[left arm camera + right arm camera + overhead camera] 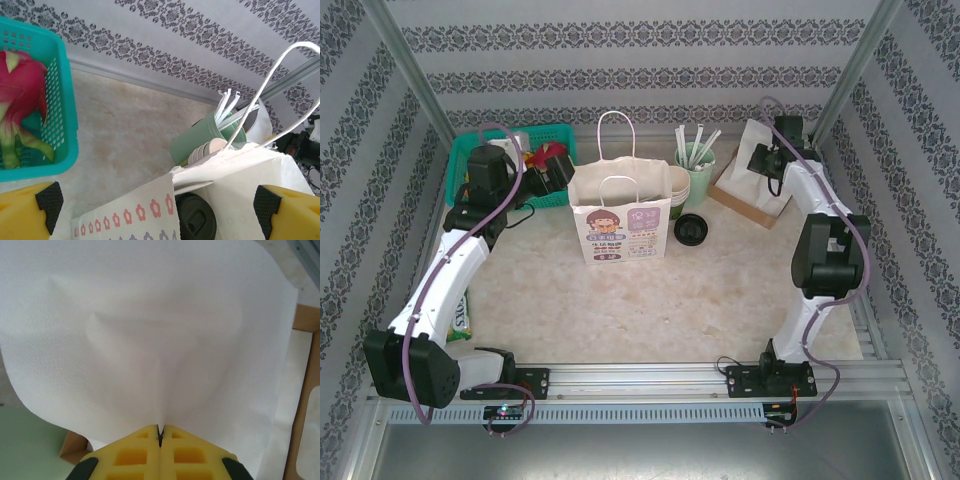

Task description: Pack the takeout coffee

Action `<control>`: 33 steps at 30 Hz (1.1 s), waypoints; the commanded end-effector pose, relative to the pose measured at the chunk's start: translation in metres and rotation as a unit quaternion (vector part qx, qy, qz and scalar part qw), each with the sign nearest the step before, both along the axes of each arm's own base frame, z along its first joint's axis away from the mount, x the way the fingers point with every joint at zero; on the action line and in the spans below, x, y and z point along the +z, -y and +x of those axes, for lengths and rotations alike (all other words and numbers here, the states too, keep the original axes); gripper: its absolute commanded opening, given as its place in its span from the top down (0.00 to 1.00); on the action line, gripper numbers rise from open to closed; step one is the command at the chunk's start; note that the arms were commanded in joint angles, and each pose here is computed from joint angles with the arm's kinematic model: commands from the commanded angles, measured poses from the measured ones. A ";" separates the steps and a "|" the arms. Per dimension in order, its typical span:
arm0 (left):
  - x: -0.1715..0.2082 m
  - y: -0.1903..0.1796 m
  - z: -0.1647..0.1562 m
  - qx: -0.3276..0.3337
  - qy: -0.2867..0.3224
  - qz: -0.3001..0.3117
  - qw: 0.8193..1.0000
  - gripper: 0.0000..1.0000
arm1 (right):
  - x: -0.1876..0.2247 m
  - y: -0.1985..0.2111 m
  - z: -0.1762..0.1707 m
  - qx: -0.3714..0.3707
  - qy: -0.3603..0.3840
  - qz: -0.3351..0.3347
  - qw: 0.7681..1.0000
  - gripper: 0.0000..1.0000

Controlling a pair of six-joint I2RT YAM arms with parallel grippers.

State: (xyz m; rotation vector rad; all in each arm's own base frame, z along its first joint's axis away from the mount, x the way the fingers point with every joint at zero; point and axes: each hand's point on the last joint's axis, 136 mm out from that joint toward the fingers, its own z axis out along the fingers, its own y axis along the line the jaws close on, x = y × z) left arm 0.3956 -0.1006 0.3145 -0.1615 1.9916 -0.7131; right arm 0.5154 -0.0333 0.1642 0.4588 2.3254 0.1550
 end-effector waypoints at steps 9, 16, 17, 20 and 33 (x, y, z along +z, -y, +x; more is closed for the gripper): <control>0.053 0.018 -0.007 -0.078 0.068 0.013 0.995 0.00 | 0.066 -0.008 -0.013 0.007 0.082 -0.001 0.997 1.00; 0.051 0.021 -0.008 -0.086 0.068 0.009 0.994 0.00 | 0.051 0.015 -0.040 -0.081 0.006 -0.012 0.997 1.00; 0.050 0.021 -0.008 -0.086 0.068 0.009 0.994 0.00 | 0.050 0.015 -0.044 -0.084 -0.002 -0.013 0.996 1.00; 0.051 0.021 -0.007 -0.086 0.069 0.009 0.994 0.00 | 0.053 0.019 -0.057 -0.099 -0.014 -0.025 0.995 1.00; 0.044 0.025 -0.002 -0.096 0.063 0.002 0.993 0.00 | 0.050 0.029 -0.078 -0.119 -0.028 -0.050 0.991 1.00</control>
